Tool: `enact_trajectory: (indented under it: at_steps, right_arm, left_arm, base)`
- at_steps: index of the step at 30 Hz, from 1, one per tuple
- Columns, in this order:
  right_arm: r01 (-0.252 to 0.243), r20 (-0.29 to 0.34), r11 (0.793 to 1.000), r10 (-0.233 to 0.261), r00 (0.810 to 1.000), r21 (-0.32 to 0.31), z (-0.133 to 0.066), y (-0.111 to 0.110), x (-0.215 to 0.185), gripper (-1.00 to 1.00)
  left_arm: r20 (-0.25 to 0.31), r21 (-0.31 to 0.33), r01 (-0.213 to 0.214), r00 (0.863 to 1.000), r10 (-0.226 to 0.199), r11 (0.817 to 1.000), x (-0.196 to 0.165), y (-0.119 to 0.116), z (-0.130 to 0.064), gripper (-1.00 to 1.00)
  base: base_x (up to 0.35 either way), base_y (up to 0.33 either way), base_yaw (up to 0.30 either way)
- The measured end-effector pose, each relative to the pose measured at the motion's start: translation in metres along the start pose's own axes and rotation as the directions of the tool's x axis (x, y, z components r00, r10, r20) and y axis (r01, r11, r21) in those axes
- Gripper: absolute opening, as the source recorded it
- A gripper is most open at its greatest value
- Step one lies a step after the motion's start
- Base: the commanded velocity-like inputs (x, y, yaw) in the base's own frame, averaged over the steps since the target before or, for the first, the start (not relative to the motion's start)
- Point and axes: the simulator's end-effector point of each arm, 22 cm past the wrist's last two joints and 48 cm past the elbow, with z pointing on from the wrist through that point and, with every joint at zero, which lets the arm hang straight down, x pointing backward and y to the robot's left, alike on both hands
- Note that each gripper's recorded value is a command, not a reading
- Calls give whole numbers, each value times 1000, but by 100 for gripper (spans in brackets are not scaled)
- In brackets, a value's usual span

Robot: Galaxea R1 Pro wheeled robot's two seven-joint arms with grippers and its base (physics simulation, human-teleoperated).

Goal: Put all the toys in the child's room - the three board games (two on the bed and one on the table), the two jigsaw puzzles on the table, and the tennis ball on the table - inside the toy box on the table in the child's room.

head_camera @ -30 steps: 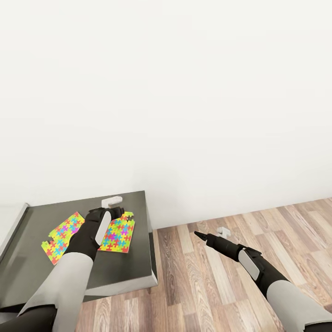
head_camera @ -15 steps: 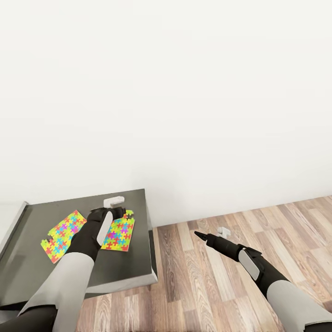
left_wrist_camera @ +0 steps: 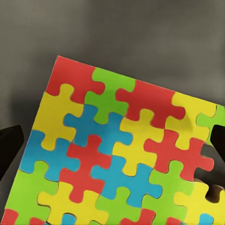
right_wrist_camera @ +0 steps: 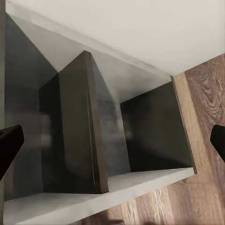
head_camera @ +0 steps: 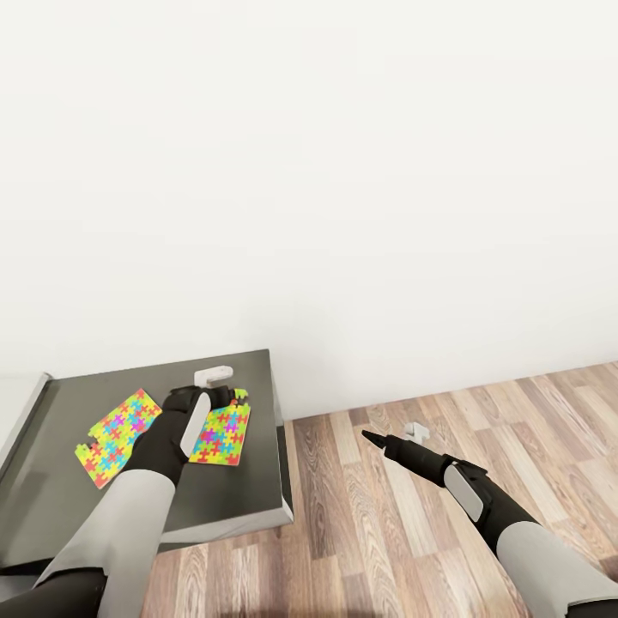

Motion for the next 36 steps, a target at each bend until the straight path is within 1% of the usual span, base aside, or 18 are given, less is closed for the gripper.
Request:
enact_trajectory:
  at_steps: [5, 11, 12, 13, 36]
  right_arm:
    - [-3, -3, 1000, 3, 1000, 2, 1, -2, 2, 100]
    - [-8, -8, 1000, 8, 1000, 4, 2, -4, 5, 100]
    - [-9, -9, 1000, 9, 1000, 4, 3, -5, 6, 100]
    - [-10, -10, 1000, 10, 1000, 5, 3, -5, 7, 100]
    - [-15, -17, 1000, 15, 1000, 9, 4, -9, 11, 100]
  left_arm:
    - [-8, 3, 6, 1000, -6, 1000, 0, 0, 0, 100]
    - [-6, 0, 7, 1000, -7, 1000, -1, 0, 0, 100]
    - [-17, -5, 2, 1000, -2, 1000, 4, 2, 3, 100]
    - [-8, -3, 5, 1000, -5, 1000, 0, 1, 2, 100]
    - [-1, -2, 6, 1000, -6, 1000, -2, 1, 3, 100]
  base:
    - [0, 0, 0]
    - [0, 0, 0]
    - [0, 0, 0]
    - [0, 0, 0]
    - [0, 0, 0]
